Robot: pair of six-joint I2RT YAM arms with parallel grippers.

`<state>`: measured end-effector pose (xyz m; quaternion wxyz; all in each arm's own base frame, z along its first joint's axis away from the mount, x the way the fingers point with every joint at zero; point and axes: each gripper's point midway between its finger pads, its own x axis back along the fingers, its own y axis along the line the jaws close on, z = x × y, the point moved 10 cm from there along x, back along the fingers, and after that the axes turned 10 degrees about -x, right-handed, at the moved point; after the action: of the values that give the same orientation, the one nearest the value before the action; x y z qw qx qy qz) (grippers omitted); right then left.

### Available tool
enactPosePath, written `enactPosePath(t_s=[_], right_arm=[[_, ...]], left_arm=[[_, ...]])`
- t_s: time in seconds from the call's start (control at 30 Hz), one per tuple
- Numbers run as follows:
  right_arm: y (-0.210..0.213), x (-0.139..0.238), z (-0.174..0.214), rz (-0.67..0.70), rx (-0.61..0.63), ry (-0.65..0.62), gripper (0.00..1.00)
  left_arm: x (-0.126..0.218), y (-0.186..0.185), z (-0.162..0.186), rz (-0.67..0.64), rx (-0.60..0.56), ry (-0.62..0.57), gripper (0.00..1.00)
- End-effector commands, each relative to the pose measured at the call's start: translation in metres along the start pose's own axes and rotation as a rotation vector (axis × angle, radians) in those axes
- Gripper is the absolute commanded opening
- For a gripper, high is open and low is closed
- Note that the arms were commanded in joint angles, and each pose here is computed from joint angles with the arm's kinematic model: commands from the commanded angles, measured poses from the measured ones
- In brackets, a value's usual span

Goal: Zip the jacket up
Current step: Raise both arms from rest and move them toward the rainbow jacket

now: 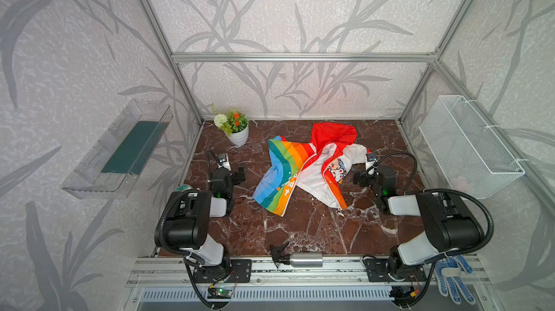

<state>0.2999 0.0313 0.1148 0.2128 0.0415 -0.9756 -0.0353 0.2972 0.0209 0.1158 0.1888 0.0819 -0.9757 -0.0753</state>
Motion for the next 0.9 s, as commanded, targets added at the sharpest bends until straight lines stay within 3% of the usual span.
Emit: enactPosePath(t_s=[0.0,0.7,0.8,0.87], right_arm=[[0.000,0.000,-0.013,-0.002,0.005,-0.039,0.99],[0.000,0.000,-0.013,-0.002,0.004,-0.041,0.99],[-0.001,0.000,-0.013,-0.002,0.000,-0.042,0.99],[-0.001,0.000,-0.013,-0.005,0.000,-0.041,0.99]], left_arm=[[-0.001,0.001,-0.012,-0.018,-0.005,-0.043,0.99],[0.004,-0.006,-0.014,0.001,-0.044,-0.073,0.99],[0.030,-0.015,-0.038,-0.153,-0.123,-0.104,0.99],[0.039,-0.015,-0.059,-0.113,-0.119,-0.088,0.99]])
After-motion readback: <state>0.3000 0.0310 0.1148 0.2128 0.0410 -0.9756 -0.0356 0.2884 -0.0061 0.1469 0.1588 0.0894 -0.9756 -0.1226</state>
